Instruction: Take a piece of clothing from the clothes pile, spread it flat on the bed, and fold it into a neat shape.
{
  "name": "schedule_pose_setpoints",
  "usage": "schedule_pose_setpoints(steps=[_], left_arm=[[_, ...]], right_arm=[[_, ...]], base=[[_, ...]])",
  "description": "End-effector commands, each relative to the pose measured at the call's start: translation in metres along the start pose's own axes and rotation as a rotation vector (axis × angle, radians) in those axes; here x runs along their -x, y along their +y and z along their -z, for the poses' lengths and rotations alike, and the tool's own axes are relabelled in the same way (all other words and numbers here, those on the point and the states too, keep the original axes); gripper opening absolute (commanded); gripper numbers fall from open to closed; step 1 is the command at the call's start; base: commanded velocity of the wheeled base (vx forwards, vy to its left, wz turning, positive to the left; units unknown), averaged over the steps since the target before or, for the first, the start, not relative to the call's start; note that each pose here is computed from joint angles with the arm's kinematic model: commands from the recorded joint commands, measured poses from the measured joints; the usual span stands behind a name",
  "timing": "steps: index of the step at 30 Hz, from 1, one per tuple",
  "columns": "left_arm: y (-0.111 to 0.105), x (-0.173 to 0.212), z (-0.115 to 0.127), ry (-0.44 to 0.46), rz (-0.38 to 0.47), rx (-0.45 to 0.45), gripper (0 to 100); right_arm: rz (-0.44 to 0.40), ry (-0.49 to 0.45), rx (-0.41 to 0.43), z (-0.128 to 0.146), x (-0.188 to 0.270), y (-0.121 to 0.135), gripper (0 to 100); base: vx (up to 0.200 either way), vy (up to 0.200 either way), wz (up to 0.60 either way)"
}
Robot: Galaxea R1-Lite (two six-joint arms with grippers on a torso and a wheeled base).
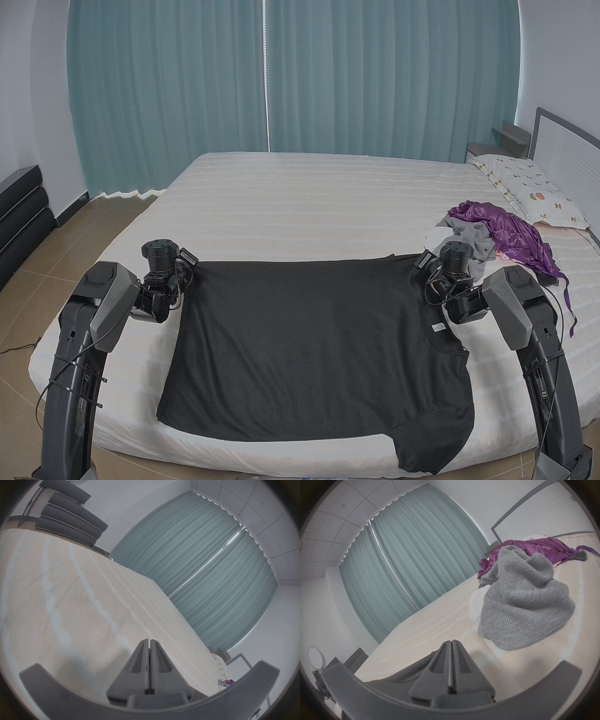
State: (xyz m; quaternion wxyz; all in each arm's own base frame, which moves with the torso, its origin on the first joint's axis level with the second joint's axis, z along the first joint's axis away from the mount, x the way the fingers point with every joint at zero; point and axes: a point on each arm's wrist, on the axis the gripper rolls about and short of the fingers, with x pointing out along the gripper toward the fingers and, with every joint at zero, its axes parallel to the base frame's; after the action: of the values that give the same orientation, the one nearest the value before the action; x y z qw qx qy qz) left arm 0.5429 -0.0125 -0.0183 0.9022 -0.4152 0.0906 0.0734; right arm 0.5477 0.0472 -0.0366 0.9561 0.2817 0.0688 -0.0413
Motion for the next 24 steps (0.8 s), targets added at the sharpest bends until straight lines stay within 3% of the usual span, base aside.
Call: schedule_pose_setpoints(steps=[1, 7, 8, 9, 10, 14, 20, 24], left_arm=[[0.003, -0.001, 0.004, 0.007, -0.006, 0.0, 0], [0.003, -0.001, 0.005, 0.015, -0.001, -0.001, 0], [0.003, -0.001, 0.005, 0.018, 0.002, -0.001, 0], [0.003, -0.001, 0.006, 0.024, 0.004, -0.001, 0], [0.003, -0.001, 0.006, 0.024, 0.004, -0.001, 100], [0.002, -0.001, 0.006, 0.022, 0.007, 0.001, 100], [0.0, 0.001, 0.002, 0.011, 0.003, 0.006, 100], [-0.016, 0.024, -0.019, -0.002, 0.0, 0.03, 100]], right_arm=[[0.012, 0.019, 0.003, 0.011, -0.001, -0.007, 0], [0.016, 0.031, 0.005, 0.017, -0.001, -0.01, 0], [0.013, 0.029, 0.005, 0.017, -0.001, -0.009, 100], [0.011, 0.027, 0.004, 0.017, -0.001, -0.009, 100], [0.008, 0.024, 0.004, 0.016, -0.001, -0.007, 100], [0.0, 0.014, 0.0, 0.013, 0.0, -0.002, 100], [-0.011, -0.006, -0.013, -0.019, 0.017, 0.016, 100], [-0.018, 0.015, -0.011, -0.034, 0.048, 0.019, 100]], base=[[0.0, 0.0, 0.0], [0.0, 0.0, 0.0], [0.0, 0.0, 0.0], [0.0, 0.0, 0.0], [0.0, 0.0, 0.0], [0.0, 0.0, 0.0], [0.0, 0.0, 0.0], [0.0, 0.0, 0.0]])
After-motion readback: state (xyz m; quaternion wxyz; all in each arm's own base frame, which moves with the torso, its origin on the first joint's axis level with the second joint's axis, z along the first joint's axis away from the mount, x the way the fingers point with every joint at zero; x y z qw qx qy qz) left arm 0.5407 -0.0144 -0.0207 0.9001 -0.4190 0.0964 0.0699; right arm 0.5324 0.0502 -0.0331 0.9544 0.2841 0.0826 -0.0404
